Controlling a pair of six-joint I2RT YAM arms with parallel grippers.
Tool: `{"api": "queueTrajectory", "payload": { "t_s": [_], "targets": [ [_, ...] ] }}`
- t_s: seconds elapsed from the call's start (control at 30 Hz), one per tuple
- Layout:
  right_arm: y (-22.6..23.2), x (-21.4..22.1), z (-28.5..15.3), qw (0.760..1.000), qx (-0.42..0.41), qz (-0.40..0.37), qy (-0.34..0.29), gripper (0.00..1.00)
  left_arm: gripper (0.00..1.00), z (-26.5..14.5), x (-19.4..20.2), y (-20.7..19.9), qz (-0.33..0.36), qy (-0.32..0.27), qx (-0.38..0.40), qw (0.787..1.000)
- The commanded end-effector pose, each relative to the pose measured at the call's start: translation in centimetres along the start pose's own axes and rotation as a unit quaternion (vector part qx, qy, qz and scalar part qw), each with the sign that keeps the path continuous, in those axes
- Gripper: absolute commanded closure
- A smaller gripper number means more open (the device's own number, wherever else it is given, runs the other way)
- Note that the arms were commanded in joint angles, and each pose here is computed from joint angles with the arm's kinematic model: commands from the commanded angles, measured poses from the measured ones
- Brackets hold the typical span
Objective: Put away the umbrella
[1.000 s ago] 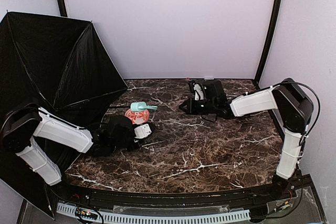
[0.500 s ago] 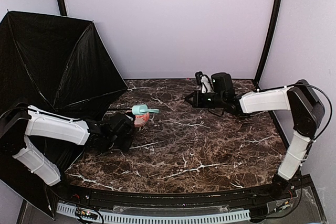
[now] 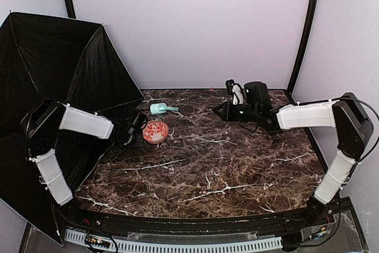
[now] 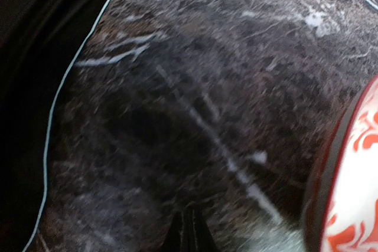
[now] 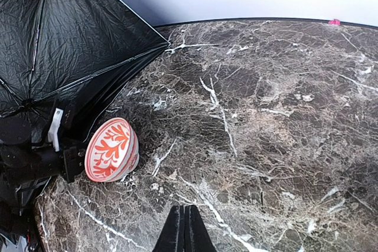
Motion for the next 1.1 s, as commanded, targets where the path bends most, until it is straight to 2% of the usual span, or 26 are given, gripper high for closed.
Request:
{"api": "queueTrajectory", "payload": {
  "t_s": [0.0,0.17,0.33,0.57,0.7,0.9,1.07],
  "targets": [
    [-0.2,-0.7,-1.1,1.000,0.008,-0.007,-0.019,1.00,1.00,1.4,-3.2,-1.0,-0.017,-0.031,0.000,0.999],
    [-0.6,-0.7,-2.0,0.999,0.021,-0.010,-0.024,1.00,1.00,2.6,-3.9,-1.4,-0.006,-0.061,0.015,0.998],
    [-1.2,-0.3,-2.6,0.999,0.036,-0.009,-0.024,1.00,1.00,2.6,-5.0,-5.2,0.052,-0.084,0.113,0.989],
    [-1.4,-0.2,-4.7,0.998,0.053,-0.010,-0.040,1.00,1.00,2.1,-6.3,-10.4,0.133,-0.113,0.165,0.971],
    [-2.0,0.2,-5.9,0.996,0.077,-0.010,-0.043,1.00,1.00,0.9,-6.1,-16.1,0.189,-0.119,0.231,0.947],
    [-3.7,0.2,-9.0,0.987,0.143,0.010,-0.067,1.00,1.00,-1.0,-4.4,-22.7,0.247,-0.120,0.283,0.919],
    [-4.8,0.7,-11.4,0.979,0.187,0.015,-0.078,0.99,1.00,-3.2,-3.1,-28.5,0.298,-0.130,0.336,0.884]
  ]
}}
Point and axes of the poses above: each gripper's point midway between its finger pads, its own z axis out along the fingers, its own y axis along the line the jaws close on, x = y × z, the point moved 4 cm from there along -z, back along the fingers, and after that the axes turned 8 degrees about z, right-handed, at the moved point
